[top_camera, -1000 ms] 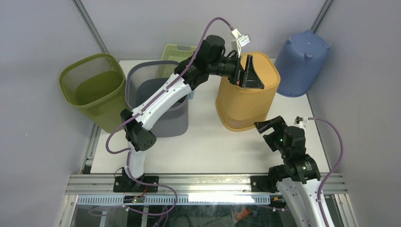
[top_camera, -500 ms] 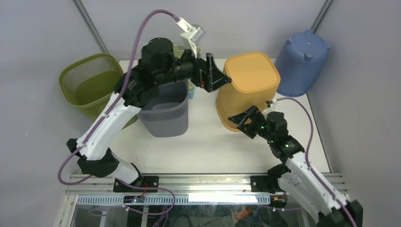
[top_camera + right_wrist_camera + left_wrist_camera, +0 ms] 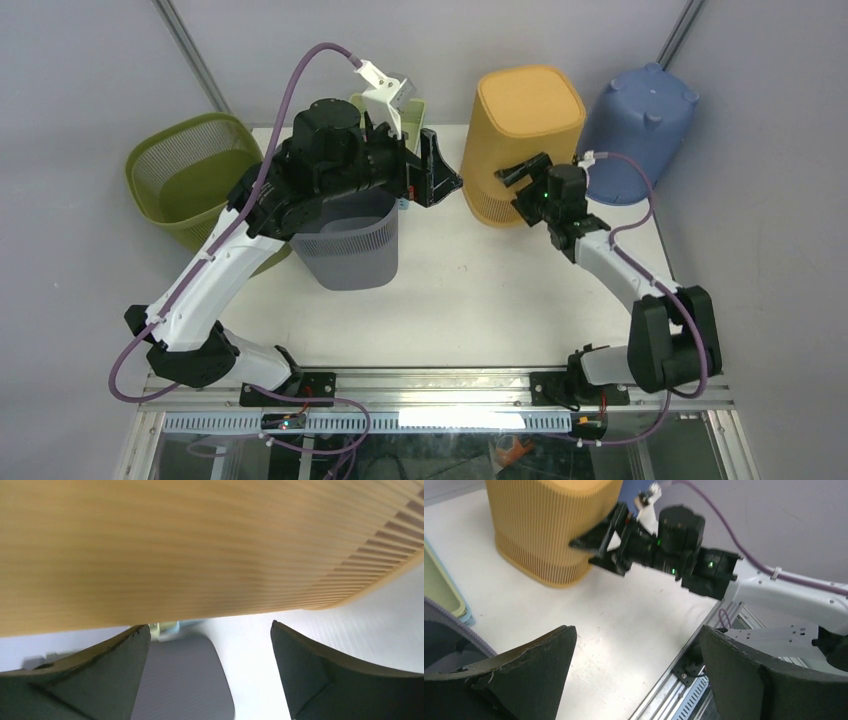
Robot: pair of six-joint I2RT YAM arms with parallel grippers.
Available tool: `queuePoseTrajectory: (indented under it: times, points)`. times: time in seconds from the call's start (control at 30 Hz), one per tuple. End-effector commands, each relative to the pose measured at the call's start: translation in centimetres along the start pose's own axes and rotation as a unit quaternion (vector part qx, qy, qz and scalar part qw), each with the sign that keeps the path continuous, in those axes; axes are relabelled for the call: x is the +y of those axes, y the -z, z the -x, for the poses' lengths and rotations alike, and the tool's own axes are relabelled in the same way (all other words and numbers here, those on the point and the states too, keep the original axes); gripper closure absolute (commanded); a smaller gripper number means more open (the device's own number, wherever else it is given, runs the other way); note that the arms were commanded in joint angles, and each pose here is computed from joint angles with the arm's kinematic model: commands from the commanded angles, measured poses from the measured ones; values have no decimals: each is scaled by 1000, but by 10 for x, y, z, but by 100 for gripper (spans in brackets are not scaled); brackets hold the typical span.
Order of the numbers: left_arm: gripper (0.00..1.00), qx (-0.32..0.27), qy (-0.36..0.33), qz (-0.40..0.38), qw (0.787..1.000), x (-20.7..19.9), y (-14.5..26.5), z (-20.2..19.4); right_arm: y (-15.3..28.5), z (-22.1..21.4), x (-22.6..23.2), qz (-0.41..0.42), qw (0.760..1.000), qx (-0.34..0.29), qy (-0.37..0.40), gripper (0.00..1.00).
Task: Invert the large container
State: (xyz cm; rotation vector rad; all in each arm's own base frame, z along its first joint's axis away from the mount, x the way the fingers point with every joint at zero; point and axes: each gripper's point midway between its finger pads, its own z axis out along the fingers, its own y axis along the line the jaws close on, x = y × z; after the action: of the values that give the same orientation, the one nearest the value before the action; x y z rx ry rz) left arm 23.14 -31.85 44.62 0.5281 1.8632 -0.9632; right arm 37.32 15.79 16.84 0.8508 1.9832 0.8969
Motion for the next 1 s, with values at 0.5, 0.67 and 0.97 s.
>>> queuePoseTrajectory:
  times: [0.5, 0.67, 0.97]
  points:
    - [1, -6, -11, 98, 995, 35, 29, -5, -62, 16, 85, 35, 993, -86, 67, 5]
    - [1, -6, -1, 144, 990, 50, 48, -11, -96, 40, 78, -6, 994, -88, 60, 6]
    - [1, 35, -6, 257, 966, 97, 52, -43, -46, 1, 105, 37, 990, -17, 136, 5]
